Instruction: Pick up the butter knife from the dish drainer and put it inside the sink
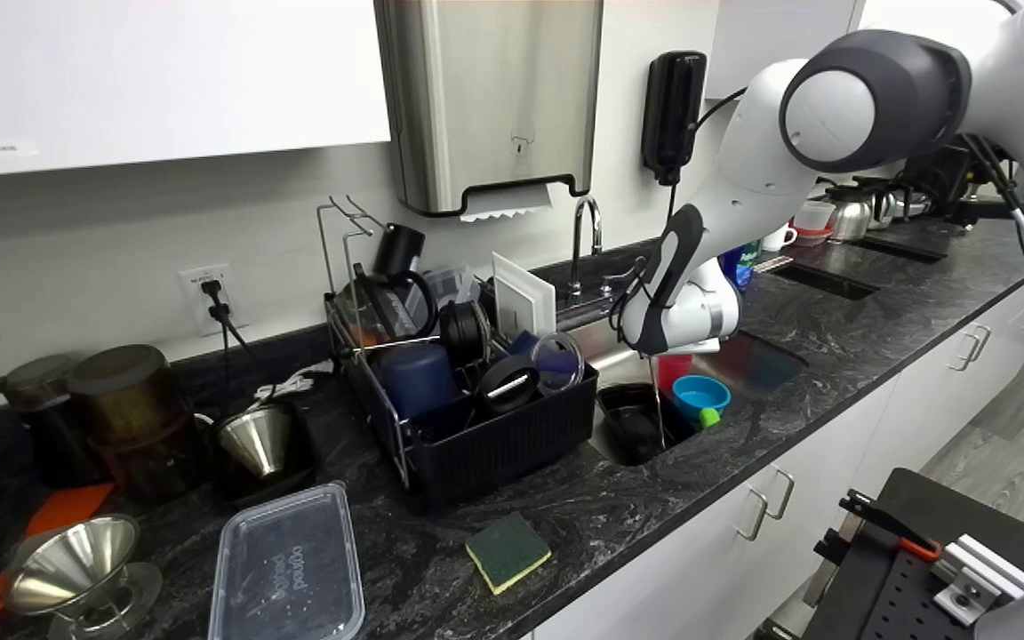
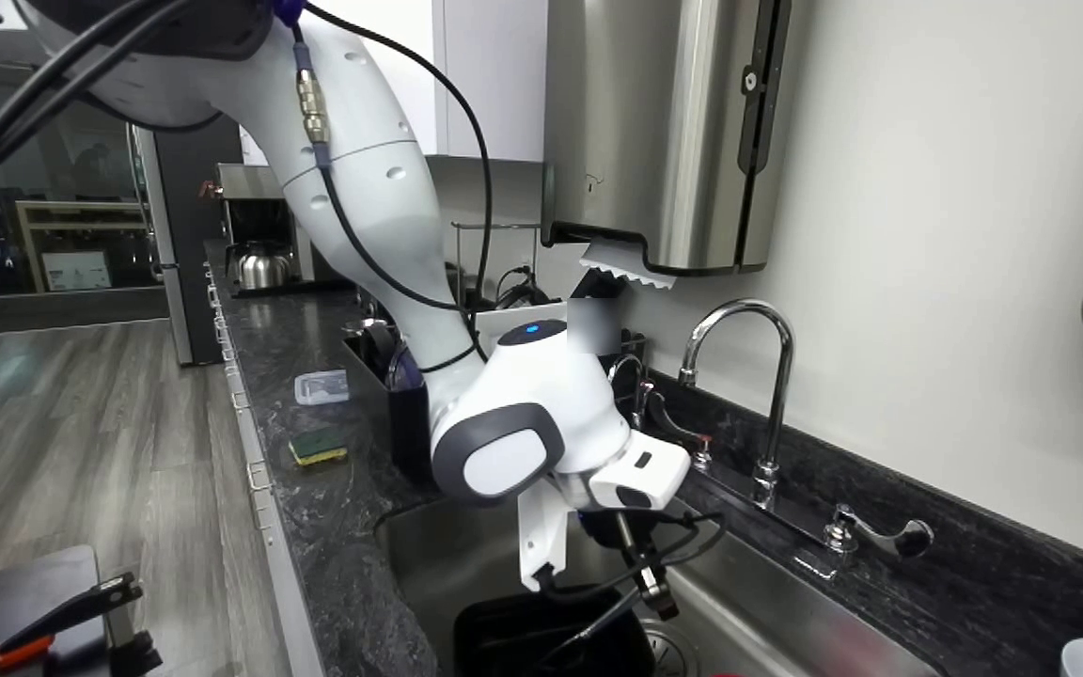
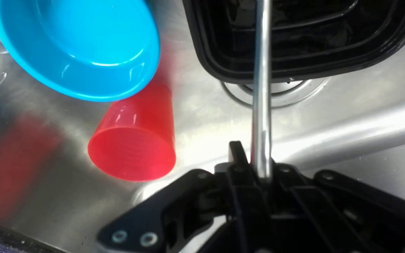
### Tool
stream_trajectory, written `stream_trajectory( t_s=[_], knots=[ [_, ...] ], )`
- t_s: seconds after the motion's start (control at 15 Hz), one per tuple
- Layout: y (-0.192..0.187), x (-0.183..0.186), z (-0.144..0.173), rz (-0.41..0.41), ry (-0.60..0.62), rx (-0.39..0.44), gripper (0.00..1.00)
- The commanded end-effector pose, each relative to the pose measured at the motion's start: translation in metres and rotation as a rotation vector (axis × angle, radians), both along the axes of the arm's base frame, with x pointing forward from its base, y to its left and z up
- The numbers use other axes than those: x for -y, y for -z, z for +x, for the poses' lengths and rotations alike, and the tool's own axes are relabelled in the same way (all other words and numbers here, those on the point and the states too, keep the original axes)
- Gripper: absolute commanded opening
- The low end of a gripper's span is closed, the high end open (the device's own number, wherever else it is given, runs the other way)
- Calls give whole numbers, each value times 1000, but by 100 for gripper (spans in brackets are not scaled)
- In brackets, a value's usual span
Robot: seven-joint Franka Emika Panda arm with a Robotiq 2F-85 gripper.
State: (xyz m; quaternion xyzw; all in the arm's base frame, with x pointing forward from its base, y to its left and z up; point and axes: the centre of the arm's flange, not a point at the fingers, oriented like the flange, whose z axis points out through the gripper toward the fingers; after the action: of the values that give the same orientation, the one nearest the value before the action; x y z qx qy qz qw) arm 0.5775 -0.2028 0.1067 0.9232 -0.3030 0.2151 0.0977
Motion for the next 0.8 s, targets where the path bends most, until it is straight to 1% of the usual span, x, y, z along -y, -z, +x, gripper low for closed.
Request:
stream_trajectory(
  t_s=[0.0, 0.33, 0.73],
  knots=[
    [6, -3, 3, -5, -10, -17, 2],
    [17, -5, 2, -8, -31, -42, 2],
    [19, -7, 1, -9, -48, -51, 2]
  ],
)
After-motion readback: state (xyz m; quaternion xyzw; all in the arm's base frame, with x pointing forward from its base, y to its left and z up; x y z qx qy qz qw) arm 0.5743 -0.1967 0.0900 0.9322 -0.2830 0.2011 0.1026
